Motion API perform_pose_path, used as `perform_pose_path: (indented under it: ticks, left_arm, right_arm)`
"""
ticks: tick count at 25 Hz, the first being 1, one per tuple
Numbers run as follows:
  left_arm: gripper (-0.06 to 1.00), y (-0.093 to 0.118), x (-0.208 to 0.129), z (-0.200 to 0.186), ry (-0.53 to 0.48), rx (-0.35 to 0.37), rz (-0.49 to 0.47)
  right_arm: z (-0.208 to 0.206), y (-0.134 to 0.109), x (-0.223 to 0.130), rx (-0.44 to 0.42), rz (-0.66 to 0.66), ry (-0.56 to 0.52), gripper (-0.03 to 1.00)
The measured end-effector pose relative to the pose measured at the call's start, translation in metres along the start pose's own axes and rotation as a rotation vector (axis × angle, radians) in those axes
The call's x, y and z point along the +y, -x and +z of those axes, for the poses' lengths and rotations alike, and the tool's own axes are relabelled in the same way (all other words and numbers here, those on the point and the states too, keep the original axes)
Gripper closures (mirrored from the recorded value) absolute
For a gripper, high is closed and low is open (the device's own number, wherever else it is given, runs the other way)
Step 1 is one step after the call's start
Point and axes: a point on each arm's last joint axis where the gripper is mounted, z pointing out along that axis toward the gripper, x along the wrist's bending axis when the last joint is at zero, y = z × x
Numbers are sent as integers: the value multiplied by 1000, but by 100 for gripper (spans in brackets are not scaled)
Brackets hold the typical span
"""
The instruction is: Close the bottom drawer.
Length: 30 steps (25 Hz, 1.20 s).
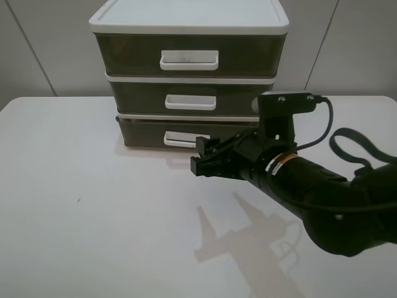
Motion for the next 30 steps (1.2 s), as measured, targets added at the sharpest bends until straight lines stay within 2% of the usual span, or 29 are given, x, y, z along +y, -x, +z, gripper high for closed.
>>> perform_pose_path:
  ticks: [2, 4, 10, 13, 15, 19, 25, 30]
  left_arm:
    - [23, 0, 0, 0, 0, 0, 0]
    - [23, 0, 0, 0, 0, 0, 0]
    - [23, 0, 0, 0, 0, 0, 0]
    - [23, 0, 0, 0, 0, 0, 0]
    - [23, 0, 0, 0, 0, 0, 0]
    - [23, 0, 0, 0, 0, 0, 0]
    - [23, 0, 0, 0, 0, 0, 0]
    - [23, 0, 0, 0, 0, 0, 0]
  right_arm:
    - [-9, 14, 8, -32, 7, -28, 19]
    - [-21, 27, 20, -48, 21, -36, 16]
    - [-60, 69, 57, -53, 140, -59, 15]
    - [-83, 87, 67, -55, 160, -60, 15]
    - [-98, 99, 72, -79, 161, -57, 15]
    - [-136, 121, 84, -192, 170, -38, 15]
    - [-209, 121, 104, -395, 103, -28, 15]
    - [-266, 103, 99, -483, 85, 25, 15]
